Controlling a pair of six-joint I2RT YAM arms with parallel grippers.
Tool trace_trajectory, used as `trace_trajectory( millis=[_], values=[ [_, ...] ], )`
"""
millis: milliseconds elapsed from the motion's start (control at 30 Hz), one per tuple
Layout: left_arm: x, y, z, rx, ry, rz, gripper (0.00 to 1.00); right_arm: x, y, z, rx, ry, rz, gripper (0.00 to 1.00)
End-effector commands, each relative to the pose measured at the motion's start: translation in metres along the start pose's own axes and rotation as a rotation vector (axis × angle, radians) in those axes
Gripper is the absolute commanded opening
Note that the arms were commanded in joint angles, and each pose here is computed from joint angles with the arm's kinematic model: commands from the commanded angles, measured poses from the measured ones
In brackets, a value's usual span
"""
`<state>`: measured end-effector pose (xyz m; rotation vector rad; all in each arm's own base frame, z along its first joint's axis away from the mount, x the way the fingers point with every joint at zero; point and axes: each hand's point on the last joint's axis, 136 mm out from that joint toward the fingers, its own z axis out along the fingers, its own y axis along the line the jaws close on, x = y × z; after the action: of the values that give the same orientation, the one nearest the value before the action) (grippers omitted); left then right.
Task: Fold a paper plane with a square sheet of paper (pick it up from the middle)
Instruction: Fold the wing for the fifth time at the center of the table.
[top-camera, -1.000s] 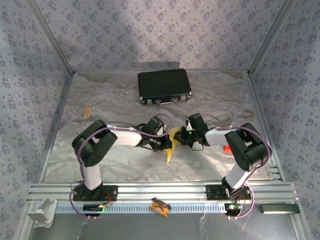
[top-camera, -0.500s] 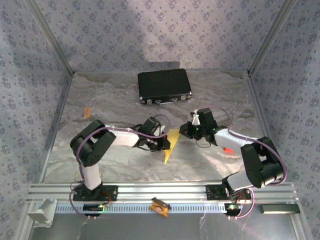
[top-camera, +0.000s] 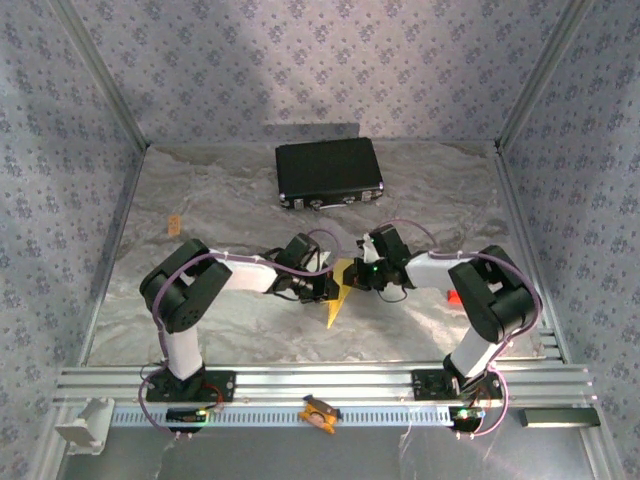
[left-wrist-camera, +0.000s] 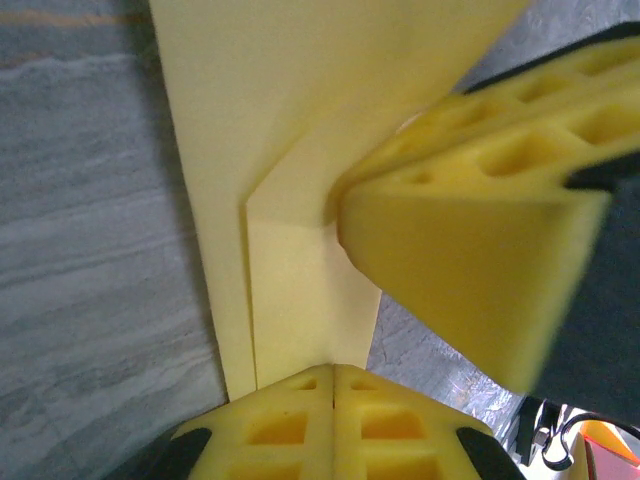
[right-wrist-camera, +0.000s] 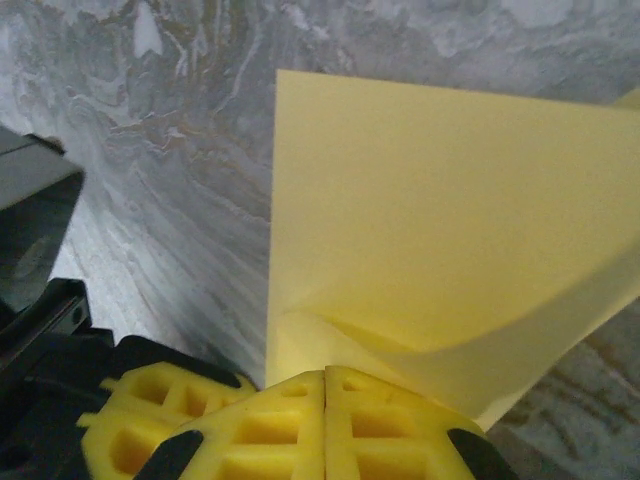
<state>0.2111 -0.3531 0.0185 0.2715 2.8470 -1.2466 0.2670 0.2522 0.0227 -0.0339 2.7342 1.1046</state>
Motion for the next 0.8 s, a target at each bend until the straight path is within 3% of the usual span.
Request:
trace_trajectory(
  millis=[0,767],
  values=[
    [0.034,0.056,0.006,-0.165,0.098,-0.094,0.0,-0.012,-0.012,0.002,0.035,-0.017,0.007,0.08],
    [0.044,0.067,0.011,-0.171,0.118,-0.123,0.0,-0.075,-0.077,-0.027,0.107,-0.182,0.175,0.08]
  ],
)
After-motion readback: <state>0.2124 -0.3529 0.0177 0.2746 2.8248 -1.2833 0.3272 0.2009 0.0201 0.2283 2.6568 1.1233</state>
